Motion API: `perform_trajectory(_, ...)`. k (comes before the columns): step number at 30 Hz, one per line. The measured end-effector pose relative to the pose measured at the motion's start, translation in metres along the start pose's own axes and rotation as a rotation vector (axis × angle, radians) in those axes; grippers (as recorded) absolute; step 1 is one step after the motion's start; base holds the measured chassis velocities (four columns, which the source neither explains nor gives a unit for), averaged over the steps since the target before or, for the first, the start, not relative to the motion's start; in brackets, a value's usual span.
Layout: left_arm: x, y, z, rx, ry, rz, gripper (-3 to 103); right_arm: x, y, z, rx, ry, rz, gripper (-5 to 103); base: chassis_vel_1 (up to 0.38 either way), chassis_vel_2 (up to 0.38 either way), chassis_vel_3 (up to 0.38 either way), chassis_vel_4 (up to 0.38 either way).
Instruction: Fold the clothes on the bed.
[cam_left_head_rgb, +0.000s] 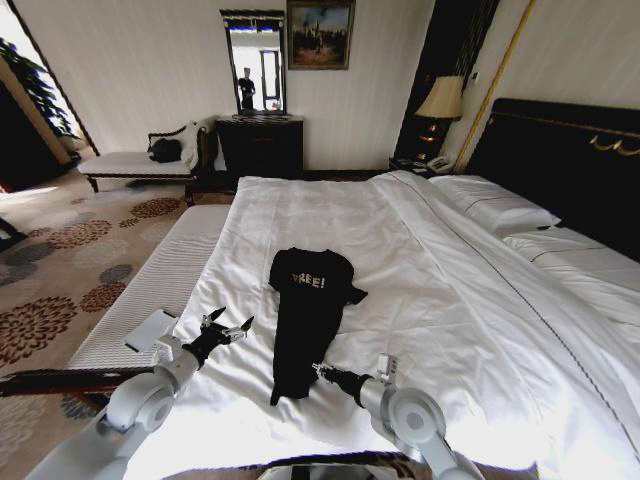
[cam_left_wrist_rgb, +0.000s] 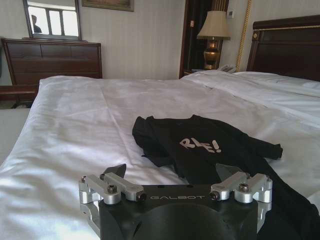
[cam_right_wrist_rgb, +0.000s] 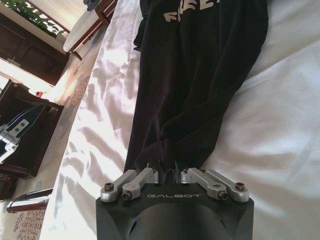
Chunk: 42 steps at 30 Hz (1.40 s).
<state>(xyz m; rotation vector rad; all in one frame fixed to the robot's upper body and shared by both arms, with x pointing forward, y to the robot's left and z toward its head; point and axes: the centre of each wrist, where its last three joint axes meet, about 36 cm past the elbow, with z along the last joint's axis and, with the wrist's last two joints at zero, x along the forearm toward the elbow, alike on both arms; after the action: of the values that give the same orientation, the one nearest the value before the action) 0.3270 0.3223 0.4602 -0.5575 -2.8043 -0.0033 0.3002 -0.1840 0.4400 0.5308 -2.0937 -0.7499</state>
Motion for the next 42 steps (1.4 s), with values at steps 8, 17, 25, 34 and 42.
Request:
perform_trajectory(8, 0.000, -0.001, 0.000, 0.003, -0.001, 0.003, 100, 0.001, 0.002, 0.001, -0.007, -0.004, -0.003, 1, 0.000, 0.000, 0.000, 0.000)
perform_trajectory(17, 0.001, -0.004, 0.005, 0.011, -0.002, -0.007, 100, 0.018, -0.002, -0.003, -0.001, -0.054, 0.035, 0, 0.000, 0.000, 0.000, 0.000)
perform_trajectory(25, -0.002, -0.009, 0.015, 0.028, 0.005, -0.013, 100, 0.052, -0.029, 0.012, 0.038, -0.116, 0.201, 0, 0.000, 0.000, 0.000, 0.000)
perform_trajectory(34, 0.004, -0.017, 0.030, 0.048, 0.024, -0.033, 100, 0.092, -0.040, 0.019, 0.036, -0.180, 0.375, 0, 0.000, 0.000, 0.000, 0.000)
perform_trajectory(42, 0.008, -0.023, 0.046, 0.067, 0.061, -0.046, 100, 0.106, -0.024, 0.044, -0.011, -0.180, 0.431, 0, 0.000, 0.000, 0.000, 0.000)
